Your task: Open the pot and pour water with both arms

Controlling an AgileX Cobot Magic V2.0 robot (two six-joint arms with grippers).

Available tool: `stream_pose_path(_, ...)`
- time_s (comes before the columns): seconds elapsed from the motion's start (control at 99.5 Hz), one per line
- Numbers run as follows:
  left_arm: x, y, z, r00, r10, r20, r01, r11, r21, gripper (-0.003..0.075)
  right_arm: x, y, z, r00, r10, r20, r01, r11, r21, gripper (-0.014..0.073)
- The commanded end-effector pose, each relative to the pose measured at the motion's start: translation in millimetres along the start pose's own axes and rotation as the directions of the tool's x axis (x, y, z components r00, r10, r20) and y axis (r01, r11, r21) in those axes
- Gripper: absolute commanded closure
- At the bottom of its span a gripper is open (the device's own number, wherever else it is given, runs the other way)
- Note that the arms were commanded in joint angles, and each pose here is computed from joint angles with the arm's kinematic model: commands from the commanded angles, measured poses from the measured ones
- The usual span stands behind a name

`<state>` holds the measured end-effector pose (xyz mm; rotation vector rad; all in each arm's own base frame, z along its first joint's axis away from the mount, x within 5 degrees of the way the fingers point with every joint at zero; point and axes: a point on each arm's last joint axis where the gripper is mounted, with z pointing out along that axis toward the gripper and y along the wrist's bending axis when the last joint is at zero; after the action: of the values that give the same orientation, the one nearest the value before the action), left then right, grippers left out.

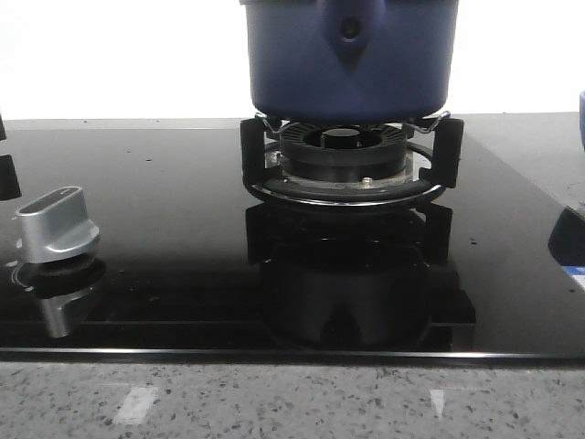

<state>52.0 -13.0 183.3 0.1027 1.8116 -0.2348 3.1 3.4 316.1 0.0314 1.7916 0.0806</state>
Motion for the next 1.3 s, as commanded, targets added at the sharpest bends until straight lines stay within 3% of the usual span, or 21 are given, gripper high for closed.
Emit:
stream_pose_path(0.0, 6, 1, 1, 0.999, -0.019, 0.03, 0.019, 1.0, 0.003, 0.074, -7, 0, -1, 0.997, -0.012, 0.076, 0.012, 1.0, 0.001, 0.0664)
stream_pose_path(0.111, 6, 1, 1, 0.999, -0.019, 0.03, 0.019, 1.0, 0.003, 0.074, 5, -6, 2, 0.993, -0.079, 0.086, 0.073, 0.995, 0.069, 0.0664)
stream_pose_path(0.241, 6, 1, 1, 0.999, -0.019, 0.03, 0.019, 1.0, 0.003, 0.074, 11, -7, 14, 0.96, -0.094, 0.265, 0.071, 0.993, 0.094, 0.0664)
stream_pose_path(0.332, 6, 1, 1, 0.999, -0.019, 0.03, 0.019, 1.0, 0.003, 0.0741, 23, -9, 31, 0.925, -0.093, 0.367, 0.047, 0.99, 0.133, 0.0664)
stream_pose_path(0.432, 6, 1, 1, 0.999, -0.019, 0.03, 0.019, 1.0, 0.003, 0.074, 46, -15, 49, 0.914, -0.056, 0.403, -0.017, 0.984, 0.175, 0.0664)
stream_pose_path(0.613, 6, 1, 1, 0.999, -0.019, 0.03, 0.019, 1.0, 0.003, 0.074, 90, -23, 71, 0.946, -0.05, 0.322, -0.025, 0.974, 0.226, 0.0664)
stream_pose_path(0.683, 6, 1, 1, 0.999, -0.019, 0.03, 0.019, 1.0, 0.003, 0.074, 104, -25, 76, 0.966, -0.086, 0.244, 0.026, 0.97, 0.24, 0.0664)
stream_pose_path(0.804, 6, 1, 1, 0.999, -0.019, 0.03, 0.019, 1.0, 0.003, 0.074, 108, -26, 77, 0.978, -0.108, 0.176, 0.062, 0.966, 0.252, 0.0664)
stream_pose_path(0.914, 6, 1, 1, 0.999, -0.019, 0.03, 0.019, 1.0, 0.003, 0.074, 113, -26, 77, 0.989, -0.017, 0.149, -0.019, 0.97, 0.241, 0.0664)
stream_pose_path(1.105, 6, 1, 1, 0.999, -0.019, 0.03, 0.019, 1.0, 0.003, 0.074, 127, -27, 78, 0.999, 0.034, 0.007, -0.034, 0.967, 0.254, 0.0664)
stream_pose_path(1.286, 6, 1, 1, 0.999, -0.019, 0.03, 0.019, 1.0, 0.003, 0.074, 127, -27, 78, 0.999, 0.034, 0.005, -0.034, 0.967, 0.254, 0.0664)
